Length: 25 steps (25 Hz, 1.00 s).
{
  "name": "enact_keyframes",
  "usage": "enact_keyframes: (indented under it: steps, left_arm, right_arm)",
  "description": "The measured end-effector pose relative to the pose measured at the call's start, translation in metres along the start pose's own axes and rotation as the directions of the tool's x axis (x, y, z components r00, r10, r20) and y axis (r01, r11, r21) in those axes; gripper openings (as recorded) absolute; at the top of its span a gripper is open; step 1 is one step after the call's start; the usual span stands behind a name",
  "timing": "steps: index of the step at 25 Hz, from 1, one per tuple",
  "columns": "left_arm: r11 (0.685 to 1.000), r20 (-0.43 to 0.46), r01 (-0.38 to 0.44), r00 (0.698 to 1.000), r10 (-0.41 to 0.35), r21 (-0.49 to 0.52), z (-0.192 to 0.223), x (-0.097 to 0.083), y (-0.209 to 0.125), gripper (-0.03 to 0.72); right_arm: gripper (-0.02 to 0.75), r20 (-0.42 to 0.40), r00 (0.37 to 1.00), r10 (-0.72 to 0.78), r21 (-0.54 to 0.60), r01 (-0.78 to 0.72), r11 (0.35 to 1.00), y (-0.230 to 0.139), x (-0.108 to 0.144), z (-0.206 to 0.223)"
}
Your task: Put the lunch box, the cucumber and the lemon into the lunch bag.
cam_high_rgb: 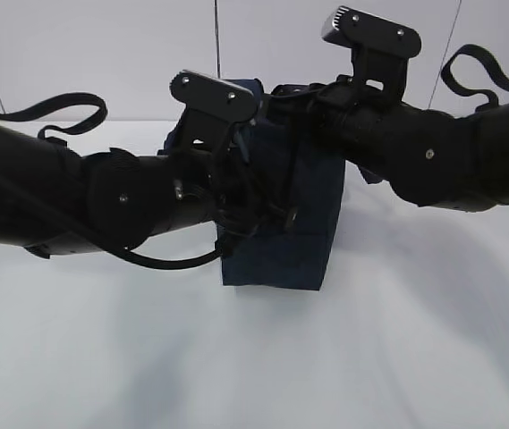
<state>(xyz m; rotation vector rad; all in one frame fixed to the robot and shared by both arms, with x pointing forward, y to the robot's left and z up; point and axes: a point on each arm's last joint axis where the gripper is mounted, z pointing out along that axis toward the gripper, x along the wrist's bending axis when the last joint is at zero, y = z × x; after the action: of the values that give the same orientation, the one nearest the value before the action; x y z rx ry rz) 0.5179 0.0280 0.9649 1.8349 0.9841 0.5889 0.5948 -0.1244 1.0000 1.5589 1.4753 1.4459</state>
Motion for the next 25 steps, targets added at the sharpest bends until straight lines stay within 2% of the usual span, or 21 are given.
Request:
enact_keyframes:
  steps: [3,7,9,15,25]
  left_arm:
    - [1.000,-0.008,0.000,1.000,0.000,-0.015,0.003,0.000,0.001,0.324]
    - [1.000,-0.009,0.002,1.000,-0.002,-0.016,0.003,0.000,0.001,0.111]
    - [1.000,-0.010,0.005,1.000,-0.006,-0.015,0.003,0.000,0.001,0.057]
    - [1.000,0.000,0.008,1.000,-0.008,0.007,0.003,-0.001,-0.001,-0.005]
    - [1.000,0.007,0.009,1.000,-0.009,0.011,0.003,-0.002,0.001,-0.009]
  right_arm:
    - [0.000,0.000,1.000,0.006,0.000,-0.006,1.000,0.000,0.000,0.000]
    - [0.000,0.000,1.000,0.008,0.000,-0.008,1.000,0.000,0.000,0.000]
    - [0.000,0.000,1.000,0.008,0.000,-0.008,1.000,0.000,0.000,0.000]
    - [0.000,0.000,1.000,0.012,-0.001,-0.012,1.000,0.000,0.000,0.000]
    - [0.000,-0.005,1.000,0.028,-0.021,-0.028,0.999,0.016,0.001,0.005]
